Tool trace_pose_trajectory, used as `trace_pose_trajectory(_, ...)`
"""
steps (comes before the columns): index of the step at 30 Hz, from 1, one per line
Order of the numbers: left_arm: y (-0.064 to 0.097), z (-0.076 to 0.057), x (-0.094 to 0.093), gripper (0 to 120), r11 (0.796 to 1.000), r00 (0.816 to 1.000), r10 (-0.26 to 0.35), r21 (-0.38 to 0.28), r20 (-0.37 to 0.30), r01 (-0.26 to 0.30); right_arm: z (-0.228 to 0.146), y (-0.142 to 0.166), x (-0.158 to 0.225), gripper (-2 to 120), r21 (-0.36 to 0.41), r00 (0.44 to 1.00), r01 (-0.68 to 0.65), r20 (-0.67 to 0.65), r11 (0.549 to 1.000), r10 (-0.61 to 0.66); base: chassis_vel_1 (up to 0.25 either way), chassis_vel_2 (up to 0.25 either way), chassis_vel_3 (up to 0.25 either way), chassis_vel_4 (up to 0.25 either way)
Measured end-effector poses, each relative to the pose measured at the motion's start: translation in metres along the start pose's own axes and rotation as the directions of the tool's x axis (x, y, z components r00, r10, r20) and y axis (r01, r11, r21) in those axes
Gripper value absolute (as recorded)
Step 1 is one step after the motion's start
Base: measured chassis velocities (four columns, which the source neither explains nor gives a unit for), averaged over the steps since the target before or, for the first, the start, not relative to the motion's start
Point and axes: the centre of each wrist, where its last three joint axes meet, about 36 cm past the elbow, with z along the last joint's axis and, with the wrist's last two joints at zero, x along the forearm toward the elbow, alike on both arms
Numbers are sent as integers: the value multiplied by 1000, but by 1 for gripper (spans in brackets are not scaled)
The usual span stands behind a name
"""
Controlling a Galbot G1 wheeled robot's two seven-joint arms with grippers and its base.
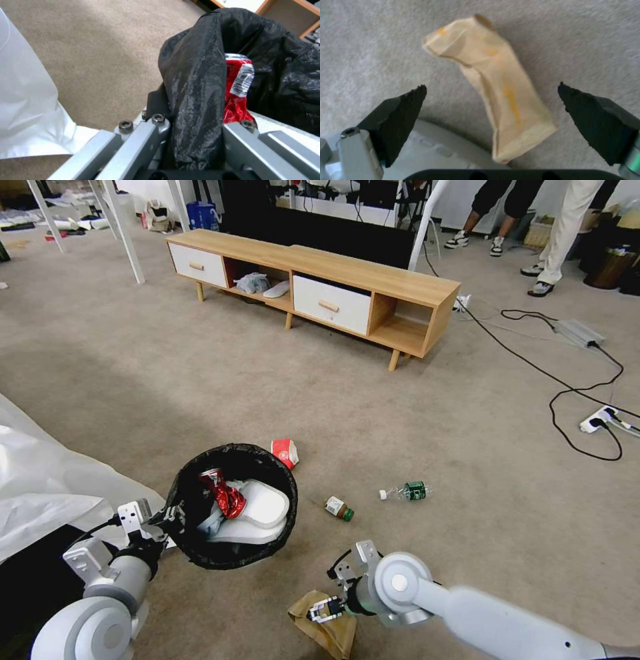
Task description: Pick up the trash bin and place the garbage on the floor into it.
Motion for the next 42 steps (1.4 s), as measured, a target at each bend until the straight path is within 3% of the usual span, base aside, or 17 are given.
trace_pose_trajectory(13,0,3,-3,0,1000,1000,1,1,-6,-1,-7,-9,-11,100,-15,1000,-5,-3,1000,5,0,0,0,0)
trace_pose_trajectory(28,2,6,-7,0,1000,1000,2,1,-20,-2,-31,7,-5,100,-139,987,127,-81,982,-139,0,0,0,0)
trace_pose_trajectory(42,4,7,-10,0,1000,999,17,-9,-35,-18,-25,-3,-5,100,-144,976,167,-113,975,-184,0,0,0,0)
